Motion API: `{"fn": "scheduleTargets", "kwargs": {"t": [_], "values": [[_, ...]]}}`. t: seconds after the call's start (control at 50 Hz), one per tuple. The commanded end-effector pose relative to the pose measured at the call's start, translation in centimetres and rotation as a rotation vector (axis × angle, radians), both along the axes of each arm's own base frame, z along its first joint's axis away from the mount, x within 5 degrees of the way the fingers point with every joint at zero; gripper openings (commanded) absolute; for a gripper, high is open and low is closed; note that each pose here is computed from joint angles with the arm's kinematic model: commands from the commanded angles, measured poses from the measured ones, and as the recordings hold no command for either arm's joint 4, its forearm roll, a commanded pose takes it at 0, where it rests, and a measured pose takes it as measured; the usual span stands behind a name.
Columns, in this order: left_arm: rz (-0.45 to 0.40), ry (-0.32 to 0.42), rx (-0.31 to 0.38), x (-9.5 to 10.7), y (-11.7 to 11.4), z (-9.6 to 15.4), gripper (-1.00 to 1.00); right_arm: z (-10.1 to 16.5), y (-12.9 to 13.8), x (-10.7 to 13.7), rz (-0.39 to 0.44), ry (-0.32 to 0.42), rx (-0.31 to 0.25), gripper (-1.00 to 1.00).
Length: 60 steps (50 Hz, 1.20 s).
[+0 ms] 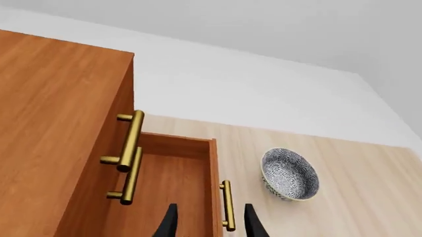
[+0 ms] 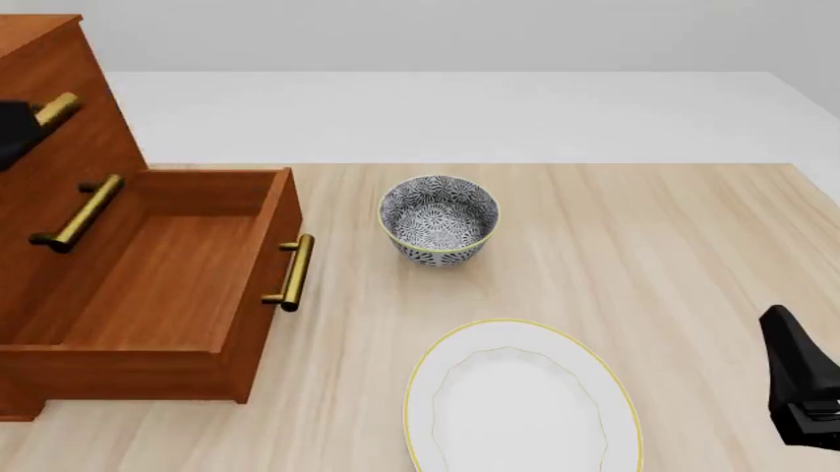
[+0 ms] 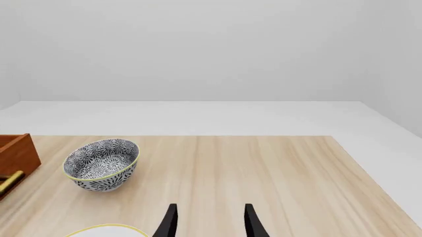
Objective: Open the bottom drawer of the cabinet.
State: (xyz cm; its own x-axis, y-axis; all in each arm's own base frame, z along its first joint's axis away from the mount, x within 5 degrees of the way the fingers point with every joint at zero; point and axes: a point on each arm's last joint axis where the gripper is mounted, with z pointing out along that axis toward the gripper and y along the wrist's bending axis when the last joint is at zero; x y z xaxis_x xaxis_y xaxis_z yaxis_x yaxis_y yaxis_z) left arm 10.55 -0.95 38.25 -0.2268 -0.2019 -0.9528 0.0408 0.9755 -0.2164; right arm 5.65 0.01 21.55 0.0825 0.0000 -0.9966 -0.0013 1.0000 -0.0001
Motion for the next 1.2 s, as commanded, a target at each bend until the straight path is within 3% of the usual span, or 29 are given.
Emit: {"fn": "scheduleTargets", "kwargs": {"t": [0.02,0.2,0.4,0.44,0.62,0.9,1.2], "values": [[0.110,-0.013,0.022,-2.3,1.2,-0.3,1.00,0.0,0.0,0.0,0.000,0.000,0.000,1.00],[0.177,0.005,0.003,-4.2,1.5,-0.8,1.00,0.0,0.0,0.0,0.001,0.000,0.000,1.00],[0.174,0.085,-0.001,-3.4,1.6,-2.2,1.00,0.0,0.0,0.0,0.000,0.000,0.001,1.00],[0.170,0.122,-0.035,-3.2,1.5,-3.3,1.00,0.0,0.0,0.0,0.000,0.000,0.000,1.00],[0.181,0.134,-0.048,-3.8,1.5,-3.3,1.00,0.0,0.0,0.0,0.000,0.000,0.000,1.00],[0.222,0.178,-0.013,-3.9,1.8,-2.6,1.00,0.0,0.0,0.0,0.000,0.000,0.000,1.00],[0.277,0.312,0.001,-3.8,2.3,-3.4,1.00,0.0,0.0,0.0,0.000,0.004,0.000,1.00]]}}
